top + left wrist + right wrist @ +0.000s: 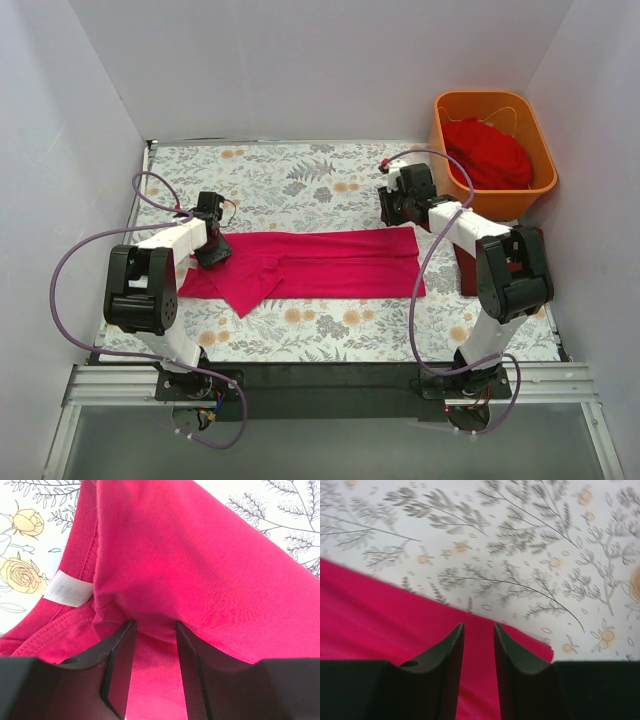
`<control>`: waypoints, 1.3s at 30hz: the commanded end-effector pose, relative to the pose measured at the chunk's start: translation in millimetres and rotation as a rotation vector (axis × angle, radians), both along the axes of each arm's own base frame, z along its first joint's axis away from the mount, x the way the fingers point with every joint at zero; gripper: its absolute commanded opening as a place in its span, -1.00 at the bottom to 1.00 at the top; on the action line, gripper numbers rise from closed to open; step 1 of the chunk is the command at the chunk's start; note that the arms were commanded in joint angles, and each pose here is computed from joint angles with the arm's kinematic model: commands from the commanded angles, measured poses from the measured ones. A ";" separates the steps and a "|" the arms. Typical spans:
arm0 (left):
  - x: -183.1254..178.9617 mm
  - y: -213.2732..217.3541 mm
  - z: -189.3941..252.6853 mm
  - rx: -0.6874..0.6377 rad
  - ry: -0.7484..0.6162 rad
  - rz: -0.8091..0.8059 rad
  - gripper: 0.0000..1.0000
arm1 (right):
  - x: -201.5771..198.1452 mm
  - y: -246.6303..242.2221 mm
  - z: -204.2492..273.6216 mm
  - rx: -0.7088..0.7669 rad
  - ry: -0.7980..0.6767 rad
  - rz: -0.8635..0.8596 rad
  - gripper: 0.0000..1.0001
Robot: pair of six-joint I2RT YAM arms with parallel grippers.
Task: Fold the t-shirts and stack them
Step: Fold the tshirt
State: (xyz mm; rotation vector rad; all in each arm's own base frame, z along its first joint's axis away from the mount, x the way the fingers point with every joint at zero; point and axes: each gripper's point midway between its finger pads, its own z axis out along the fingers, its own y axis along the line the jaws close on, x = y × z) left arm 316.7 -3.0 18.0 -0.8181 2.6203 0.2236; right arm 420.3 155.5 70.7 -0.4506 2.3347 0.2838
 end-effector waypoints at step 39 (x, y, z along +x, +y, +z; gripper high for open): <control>-28.4 12.0 -11.0 0.042 0.066 0.005 -0.17 | 24.5 -16.2 -50.5 -0.189 0.134 -0.101 -0.34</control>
